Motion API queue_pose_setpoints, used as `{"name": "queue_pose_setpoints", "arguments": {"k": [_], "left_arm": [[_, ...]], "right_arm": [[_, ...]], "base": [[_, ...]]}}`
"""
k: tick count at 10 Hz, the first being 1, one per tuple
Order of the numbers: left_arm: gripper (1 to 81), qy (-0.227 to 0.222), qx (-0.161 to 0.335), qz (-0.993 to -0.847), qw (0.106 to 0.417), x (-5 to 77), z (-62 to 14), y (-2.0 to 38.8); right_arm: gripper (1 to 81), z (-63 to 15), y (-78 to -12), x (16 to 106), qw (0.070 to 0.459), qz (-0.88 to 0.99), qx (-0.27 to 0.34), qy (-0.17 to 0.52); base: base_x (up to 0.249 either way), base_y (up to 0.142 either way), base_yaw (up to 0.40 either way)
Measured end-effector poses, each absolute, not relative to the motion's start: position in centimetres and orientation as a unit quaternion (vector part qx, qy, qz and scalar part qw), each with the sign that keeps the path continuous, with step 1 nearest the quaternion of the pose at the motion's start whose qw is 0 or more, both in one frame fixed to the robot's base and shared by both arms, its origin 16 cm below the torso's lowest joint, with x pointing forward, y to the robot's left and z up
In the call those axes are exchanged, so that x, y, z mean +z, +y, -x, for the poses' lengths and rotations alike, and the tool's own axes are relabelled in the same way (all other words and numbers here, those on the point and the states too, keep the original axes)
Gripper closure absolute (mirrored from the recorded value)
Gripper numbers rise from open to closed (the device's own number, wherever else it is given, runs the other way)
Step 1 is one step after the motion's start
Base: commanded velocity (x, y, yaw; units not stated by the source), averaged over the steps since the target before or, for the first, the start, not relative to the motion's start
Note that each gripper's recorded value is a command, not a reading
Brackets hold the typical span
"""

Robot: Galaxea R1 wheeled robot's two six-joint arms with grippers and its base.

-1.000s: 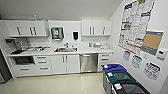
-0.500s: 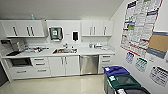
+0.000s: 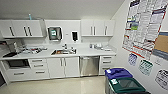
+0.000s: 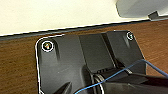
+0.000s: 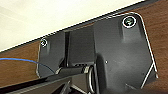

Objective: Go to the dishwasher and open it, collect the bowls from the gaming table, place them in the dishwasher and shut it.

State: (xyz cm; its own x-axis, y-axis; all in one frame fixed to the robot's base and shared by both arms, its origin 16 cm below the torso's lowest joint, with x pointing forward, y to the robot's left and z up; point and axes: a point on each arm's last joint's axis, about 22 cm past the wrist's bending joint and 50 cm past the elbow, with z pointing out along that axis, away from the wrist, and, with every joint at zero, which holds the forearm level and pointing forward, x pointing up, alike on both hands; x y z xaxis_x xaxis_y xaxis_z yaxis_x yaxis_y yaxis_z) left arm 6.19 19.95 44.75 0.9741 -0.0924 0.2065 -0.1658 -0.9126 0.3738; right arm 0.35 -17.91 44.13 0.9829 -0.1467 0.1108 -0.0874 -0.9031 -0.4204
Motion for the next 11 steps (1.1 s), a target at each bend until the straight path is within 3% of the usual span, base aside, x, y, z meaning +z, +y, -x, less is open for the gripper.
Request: {"name": "queue_pose_setpoints", "arguments": {"k": [11], "left_arm": [[1.0, -0.066, 0.093, -0.974, 0.198, 44.7, -6.1, 20.0]], "right_arm": [[1.0, -0.6, -16.8, 44.3, 0.218, 0.972, -0.071, 0.059]], "base": [[0.112, 0.0, 0.0]]}}
